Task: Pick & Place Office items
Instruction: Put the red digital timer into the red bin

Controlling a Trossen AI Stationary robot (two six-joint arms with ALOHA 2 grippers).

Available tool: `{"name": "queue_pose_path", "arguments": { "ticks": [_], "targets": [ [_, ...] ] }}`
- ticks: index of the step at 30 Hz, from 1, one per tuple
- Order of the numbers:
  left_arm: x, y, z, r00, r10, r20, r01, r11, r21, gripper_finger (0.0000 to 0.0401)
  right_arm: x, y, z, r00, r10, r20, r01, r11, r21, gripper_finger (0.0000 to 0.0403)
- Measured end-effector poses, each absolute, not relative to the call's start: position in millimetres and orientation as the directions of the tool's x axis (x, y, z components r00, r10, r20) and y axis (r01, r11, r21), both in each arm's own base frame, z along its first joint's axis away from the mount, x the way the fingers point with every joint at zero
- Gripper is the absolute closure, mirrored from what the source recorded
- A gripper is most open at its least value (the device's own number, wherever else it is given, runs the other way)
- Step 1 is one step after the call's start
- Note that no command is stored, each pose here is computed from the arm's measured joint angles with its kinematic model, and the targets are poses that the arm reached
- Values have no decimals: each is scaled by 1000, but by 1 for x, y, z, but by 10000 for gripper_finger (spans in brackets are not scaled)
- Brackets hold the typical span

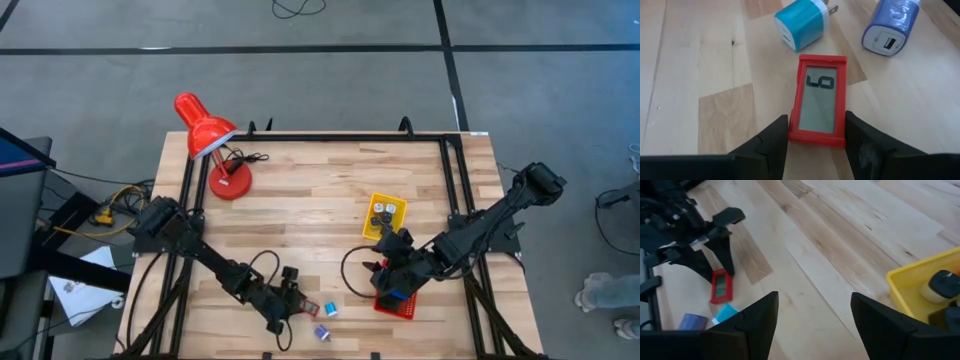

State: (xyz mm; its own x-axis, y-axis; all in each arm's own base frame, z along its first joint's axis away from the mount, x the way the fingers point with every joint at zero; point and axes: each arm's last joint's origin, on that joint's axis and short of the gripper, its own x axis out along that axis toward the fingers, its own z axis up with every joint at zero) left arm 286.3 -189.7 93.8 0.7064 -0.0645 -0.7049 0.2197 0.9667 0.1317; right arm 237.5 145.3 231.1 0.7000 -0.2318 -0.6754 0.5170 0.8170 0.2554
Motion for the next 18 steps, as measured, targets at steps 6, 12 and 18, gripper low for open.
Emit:
{"name": "queue_pose_path", "arguments": {
  "ticks": [6,12,18],
  "targets": [
    [286,-182,107,711,-49,-702,247,952,183,237,240,145,232,713,-225,-664,514,812,277,161],
    [285,-170,138,738,-44,-673,200,967,155,249,248,148,239,778,-206,-593,378,908,180,161],
    [291,-143,164,739,-65,-670,37,998,-55,240,272,162,235,867,-196,-459,146,979,-143,162]
  ]
}}
